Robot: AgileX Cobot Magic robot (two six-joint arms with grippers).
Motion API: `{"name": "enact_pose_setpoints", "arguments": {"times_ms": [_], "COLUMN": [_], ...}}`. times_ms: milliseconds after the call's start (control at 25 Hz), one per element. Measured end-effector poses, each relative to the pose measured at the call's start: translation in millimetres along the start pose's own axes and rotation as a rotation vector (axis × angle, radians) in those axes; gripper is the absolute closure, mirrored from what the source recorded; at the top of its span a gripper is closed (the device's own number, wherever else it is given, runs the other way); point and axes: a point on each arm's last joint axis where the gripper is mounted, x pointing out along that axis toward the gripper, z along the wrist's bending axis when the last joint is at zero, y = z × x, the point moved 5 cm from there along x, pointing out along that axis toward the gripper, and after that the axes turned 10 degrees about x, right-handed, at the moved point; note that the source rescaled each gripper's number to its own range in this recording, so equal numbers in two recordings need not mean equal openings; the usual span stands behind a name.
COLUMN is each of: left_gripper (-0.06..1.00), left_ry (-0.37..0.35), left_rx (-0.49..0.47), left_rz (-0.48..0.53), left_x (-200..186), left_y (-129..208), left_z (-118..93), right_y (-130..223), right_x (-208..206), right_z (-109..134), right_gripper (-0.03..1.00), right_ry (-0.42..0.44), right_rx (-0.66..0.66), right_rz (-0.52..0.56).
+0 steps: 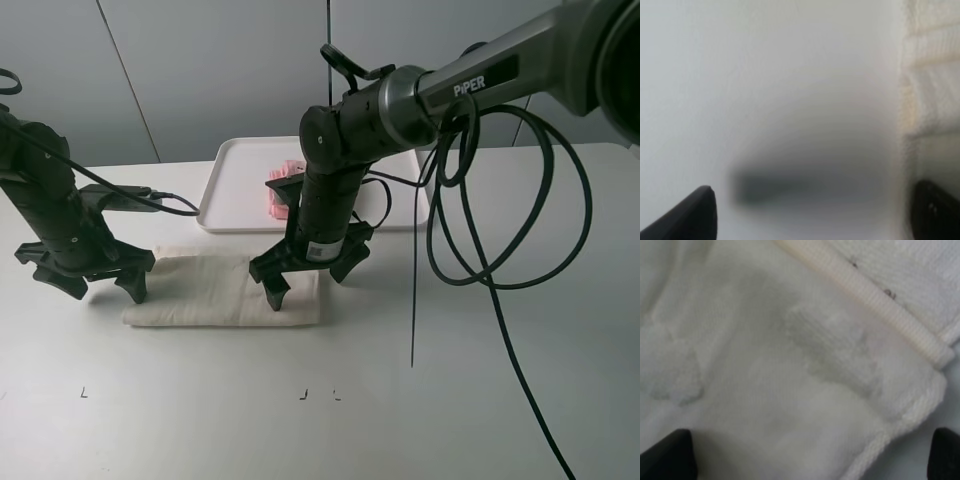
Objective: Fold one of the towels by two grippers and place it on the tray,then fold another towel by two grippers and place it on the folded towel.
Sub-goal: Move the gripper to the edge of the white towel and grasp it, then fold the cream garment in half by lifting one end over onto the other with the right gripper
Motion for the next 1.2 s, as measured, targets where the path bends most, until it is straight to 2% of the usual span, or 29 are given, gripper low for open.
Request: {"name": "enact_pose_setpoints", "arguments": {"times_ms": [160, 200, 280, 360, 560, 720, 760, 1200], "left_gripper": [-0.05, -0.05, -0.05, -0.05, -0.05, -0.05, -0.05, -0.05], "left_ry": [0.000, 0.000, 0.000, 0.000, -0.004, -0.005, -0.005, -0.006], "left_rx": [0.000, 0.000, 0.000, 0.000, 0.001, 0.001, 0.002, 0.006], "left_rz": [0.000, 0.000, 0.000, 0.002, 0.002, 0.002, 0.002, 0.002], "left_x": [0.0, 0.0, 0.0, 0.0, 0.0, 0.0, 0.0, 0.0], "left_y": [0.0, 0.0, 0.0, 0.3, 0.3, 0.3, 0.3, 0.3], "left_z": [0.0, 0.0, 0.0, 0.0, 0.5, 0.7, 0.7, 0.9], "right_y": [-0.6, -1.1, -0.7, -0.3, 1.2, 1.9, 1.9, 1.4], "right_x": [1.9, 1.5, 3.2, 5.4, 9.1, 12.0, 11.9, 2.2], "right_z": [-0.5, -0.2, -0.4, 0.7, 5.6, 7.6, 7.8, 10.6], "right_gripper": [-0.03, 0.00, 0.12, 0.29, 0.55, 0.89, 0.92, 0.92], "right_ry": [0.003, 0.003, 0.003, -0.007, -0.044, -0.060, -0.061, -0.072], "right_rx": [0.009, 0.010, 0.014, 0.025, 0.053, 0.057, 0.055, 0.046], "right_rz": [0.002, 0.000, 0.004, 0.010, 0.026, 0.035, 0.035, 0.027]}}
